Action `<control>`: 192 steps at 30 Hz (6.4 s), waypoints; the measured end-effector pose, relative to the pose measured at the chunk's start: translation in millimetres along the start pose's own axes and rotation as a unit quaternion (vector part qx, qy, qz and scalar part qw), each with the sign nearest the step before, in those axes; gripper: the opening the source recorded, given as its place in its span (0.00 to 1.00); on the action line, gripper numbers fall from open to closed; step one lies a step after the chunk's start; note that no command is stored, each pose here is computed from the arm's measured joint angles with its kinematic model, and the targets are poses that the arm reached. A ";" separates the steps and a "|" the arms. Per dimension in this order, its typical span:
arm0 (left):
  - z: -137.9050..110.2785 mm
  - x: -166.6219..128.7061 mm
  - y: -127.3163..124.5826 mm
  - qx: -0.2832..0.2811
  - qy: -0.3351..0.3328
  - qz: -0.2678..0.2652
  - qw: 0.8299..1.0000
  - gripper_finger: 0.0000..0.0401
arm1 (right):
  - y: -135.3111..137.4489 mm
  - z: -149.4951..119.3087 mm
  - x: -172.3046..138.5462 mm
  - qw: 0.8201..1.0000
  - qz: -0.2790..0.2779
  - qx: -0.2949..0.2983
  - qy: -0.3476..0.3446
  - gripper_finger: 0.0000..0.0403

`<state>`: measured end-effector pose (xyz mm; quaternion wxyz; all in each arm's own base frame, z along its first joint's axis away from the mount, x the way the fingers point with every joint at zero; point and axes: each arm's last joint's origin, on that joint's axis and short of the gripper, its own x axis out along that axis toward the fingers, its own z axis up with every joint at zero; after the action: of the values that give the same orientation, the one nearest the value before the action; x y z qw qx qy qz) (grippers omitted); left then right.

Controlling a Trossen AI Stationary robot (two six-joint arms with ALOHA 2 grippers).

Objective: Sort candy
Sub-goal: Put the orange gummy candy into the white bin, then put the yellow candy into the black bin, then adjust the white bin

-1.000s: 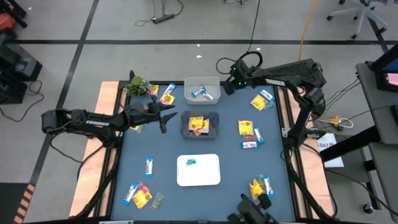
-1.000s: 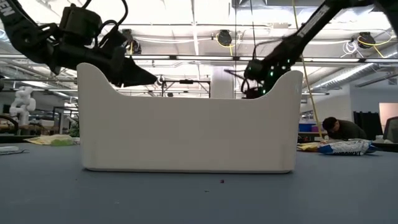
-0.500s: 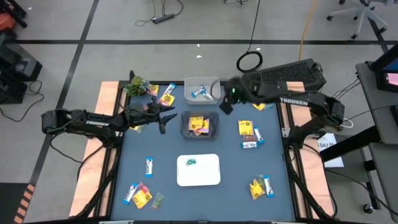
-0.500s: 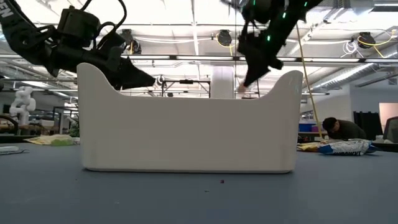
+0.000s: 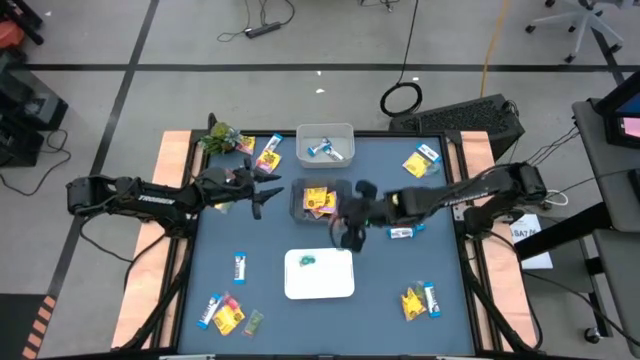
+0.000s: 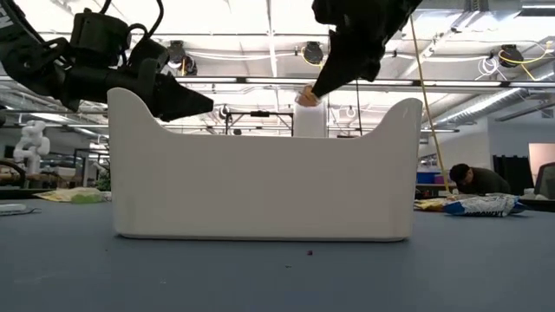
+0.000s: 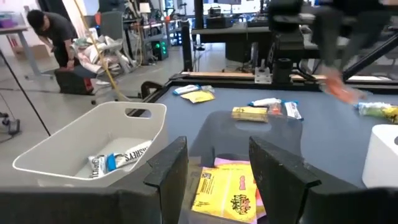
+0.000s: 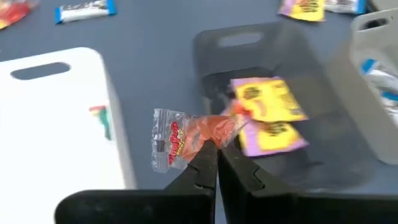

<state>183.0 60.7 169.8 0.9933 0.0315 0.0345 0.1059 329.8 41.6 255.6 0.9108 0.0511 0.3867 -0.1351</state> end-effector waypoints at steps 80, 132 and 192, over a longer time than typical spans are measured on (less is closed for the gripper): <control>-1.9 0.2 0.8 0.029 0.012 0.012 0.999 0.44 | 96.2 -162.2 -39.7 0.848 0.035 0.267 0.457 0.22; -2.1 0.1 0.9 0.029 0.013 0.012 0.999 0.44 | 70.8 -72.1 -25.1 0.979 0.021 0.062 0.194 0.00; -2.2 0.1 1.1 0.033 0.013 0.015 0.999 0.44 | -2.7 1.5 107.1 0.993 0.116 0.007 0.032 0.00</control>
<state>182.7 61.9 167.7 0.9894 0.0633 0.0507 0.1202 401.2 16.5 179.8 0.9073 0.1060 0.4058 -0.0291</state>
